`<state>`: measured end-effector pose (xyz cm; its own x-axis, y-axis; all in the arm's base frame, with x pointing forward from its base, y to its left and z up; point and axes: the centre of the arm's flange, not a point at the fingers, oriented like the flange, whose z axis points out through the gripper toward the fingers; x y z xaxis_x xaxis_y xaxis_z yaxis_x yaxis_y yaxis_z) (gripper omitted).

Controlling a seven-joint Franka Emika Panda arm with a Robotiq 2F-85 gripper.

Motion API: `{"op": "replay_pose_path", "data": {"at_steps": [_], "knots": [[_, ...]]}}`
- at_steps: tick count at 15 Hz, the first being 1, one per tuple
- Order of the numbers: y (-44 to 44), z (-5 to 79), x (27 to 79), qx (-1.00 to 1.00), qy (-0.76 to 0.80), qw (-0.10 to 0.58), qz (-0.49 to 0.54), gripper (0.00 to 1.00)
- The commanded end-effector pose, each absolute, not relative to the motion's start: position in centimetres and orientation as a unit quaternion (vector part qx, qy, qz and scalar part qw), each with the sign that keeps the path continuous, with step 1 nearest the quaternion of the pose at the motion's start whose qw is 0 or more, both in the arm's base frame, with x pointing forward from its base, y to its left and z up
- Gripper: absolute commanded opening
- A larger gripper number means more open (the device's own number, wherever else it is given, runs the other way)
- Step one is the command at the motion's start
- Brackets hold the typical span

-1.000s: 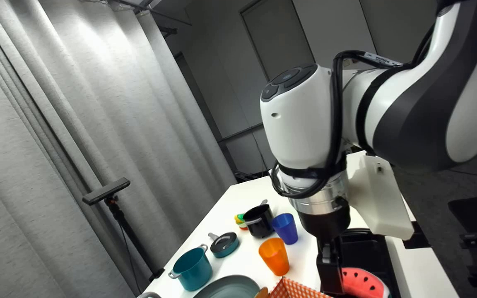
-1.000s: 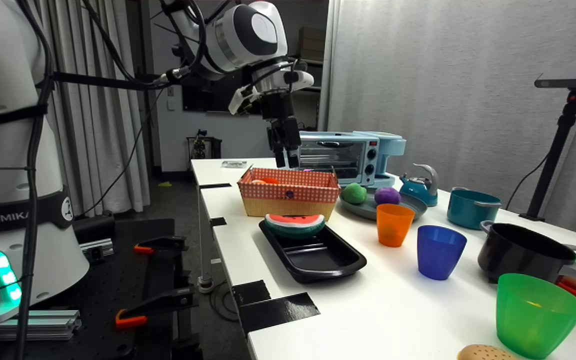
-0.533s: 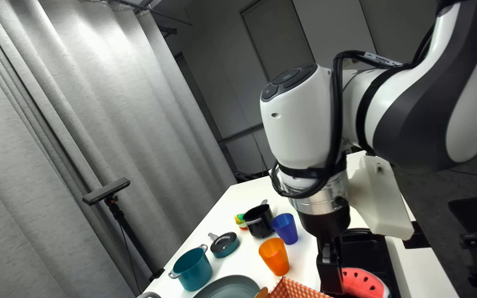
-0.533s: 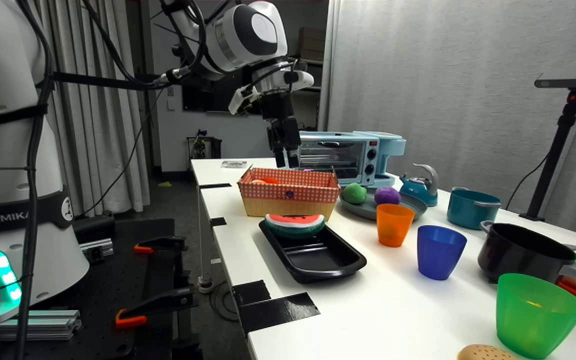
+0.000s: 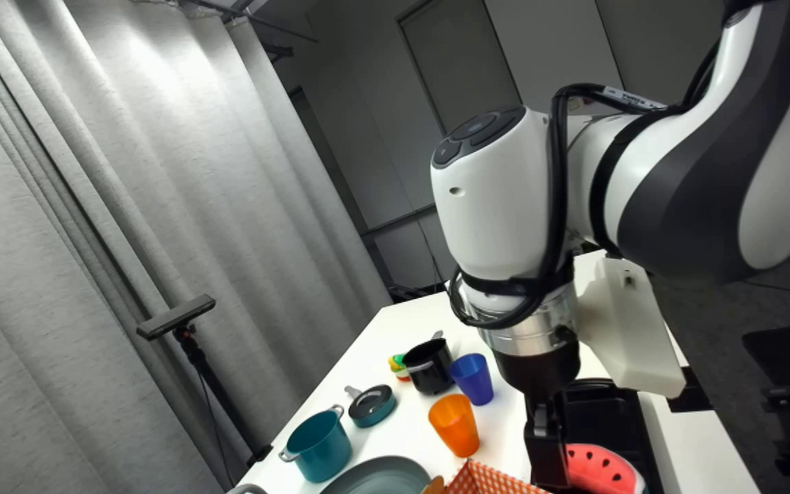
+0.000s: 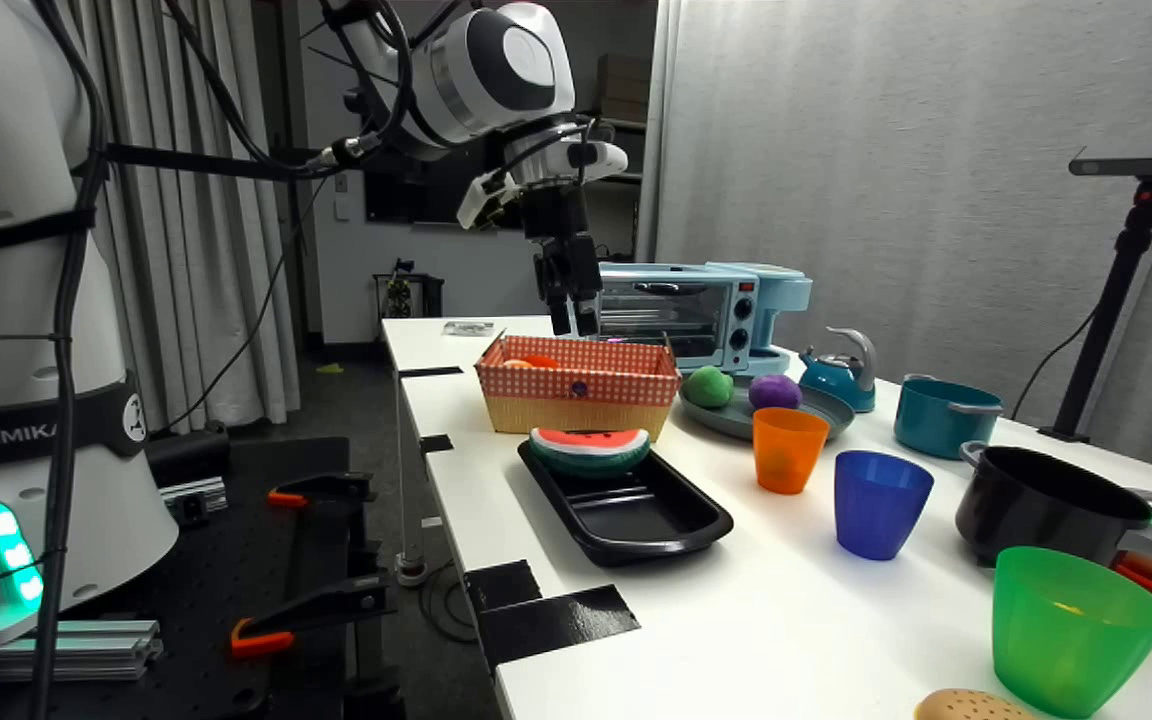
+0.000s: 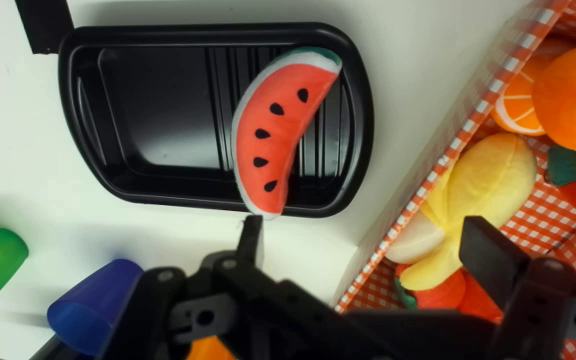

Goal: Put the watermelon plush toy in the box

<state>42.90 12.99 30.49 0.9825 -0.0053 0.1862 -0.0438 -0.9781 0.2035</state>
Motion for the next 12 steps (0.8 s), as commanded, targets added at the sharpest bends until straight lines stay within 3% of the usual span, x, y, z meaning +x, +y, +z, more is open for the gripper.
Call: {"op": "replay_pose_path", "data": {"at_steps": [1, 12], "knots": [[13.0, 30.5, 42.9, 0.990, -0.012, 0.104, 0.093, 1.00], [11.6, 29.9, 43.7, 0.993, -0.055, 0.073, 0.074, 1.00]]}}
